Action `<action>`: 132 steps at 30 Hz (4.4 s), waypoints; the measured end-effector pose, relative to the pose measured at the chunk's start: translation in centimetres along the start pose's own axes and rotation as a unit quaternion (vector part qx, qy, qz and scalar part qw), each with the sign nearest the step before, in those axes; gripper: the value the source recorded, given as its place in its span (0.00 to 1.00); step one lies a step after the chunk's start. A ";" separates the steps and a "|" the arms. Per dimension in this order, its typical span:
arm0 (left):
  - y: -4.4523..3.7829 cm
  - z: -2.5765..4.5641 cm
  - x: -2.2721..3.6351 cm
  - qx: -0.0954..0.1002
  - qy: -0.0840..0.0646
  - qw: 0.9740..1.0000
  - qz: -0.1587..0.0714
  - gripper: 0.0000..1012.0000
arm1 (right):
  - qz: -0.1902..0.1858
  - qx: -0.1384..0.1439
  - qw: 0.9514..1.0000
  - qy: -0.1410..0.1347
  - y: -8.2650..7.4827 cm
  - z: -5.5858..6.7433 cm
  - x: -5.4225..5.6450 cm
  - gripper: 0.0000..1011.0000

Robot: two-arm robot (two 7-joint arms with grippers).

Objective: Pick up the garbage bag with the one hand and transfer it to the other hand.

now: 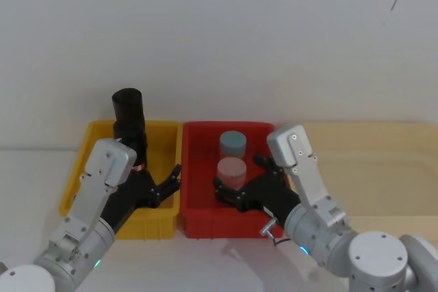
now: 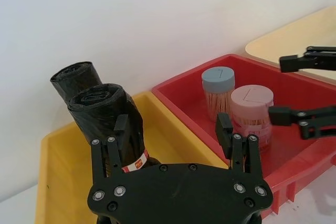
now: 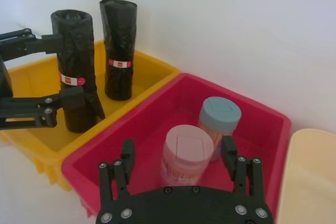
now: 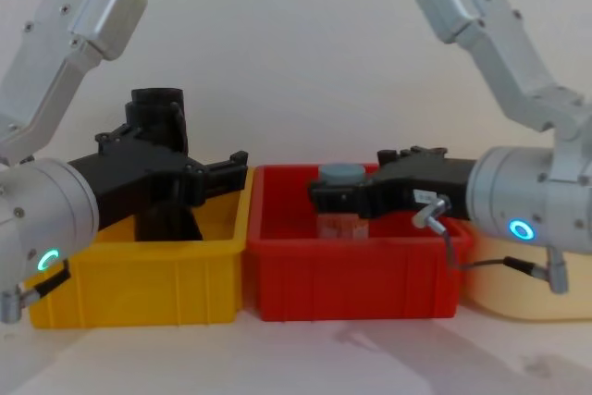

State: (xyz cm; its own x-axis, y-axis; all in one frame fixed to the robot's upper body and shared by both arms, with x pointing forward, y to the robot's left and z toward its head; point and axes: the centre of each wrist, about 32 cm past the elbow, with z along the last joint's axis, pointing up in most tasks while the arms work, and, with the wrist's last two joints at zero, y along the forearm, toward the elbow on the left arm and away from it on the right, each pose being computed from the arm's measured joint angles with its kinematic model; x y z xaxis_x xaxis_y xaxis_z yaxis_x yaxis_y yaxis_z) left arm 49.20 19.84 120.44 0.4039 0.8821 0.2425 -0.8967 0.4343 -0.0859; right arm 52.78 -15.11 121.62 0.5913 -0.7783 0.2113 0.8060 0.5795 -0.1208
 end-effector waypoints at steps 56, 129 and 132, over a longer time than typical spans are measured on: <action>0.00 0.00 0.00 0.000 0.000 1.000 0.000 0.99 | -0.030 -0.053 0.998 -0.019 5.3 -0.6 1.0 0.69; 0.00 0.00 0.00 0.000 0.000 1.000 0.000 0.99 | -0.207 -0.053 0.977 0.002 -3.5 0.4 9.5 0.77; 0.00 0.00 0.00 0.000 0.000 1.000 0.000 0.99 | -0.208 -0.061 0.976 0.002 -3.4 0.0 9.4 0.88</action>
State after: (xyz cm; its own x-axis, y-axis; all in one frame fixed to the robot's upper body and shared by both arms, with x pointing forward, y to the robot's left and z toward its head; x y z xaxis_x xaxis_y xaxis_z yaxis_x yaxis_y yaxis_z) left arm 49.20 19.84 120.44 0.4039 0.8821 0.2425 -0.8967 0.4343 -0.0859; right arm 55.58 -24.44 124.00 0.2118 -0.9410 0.2638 0.9737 0.1801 -0.1393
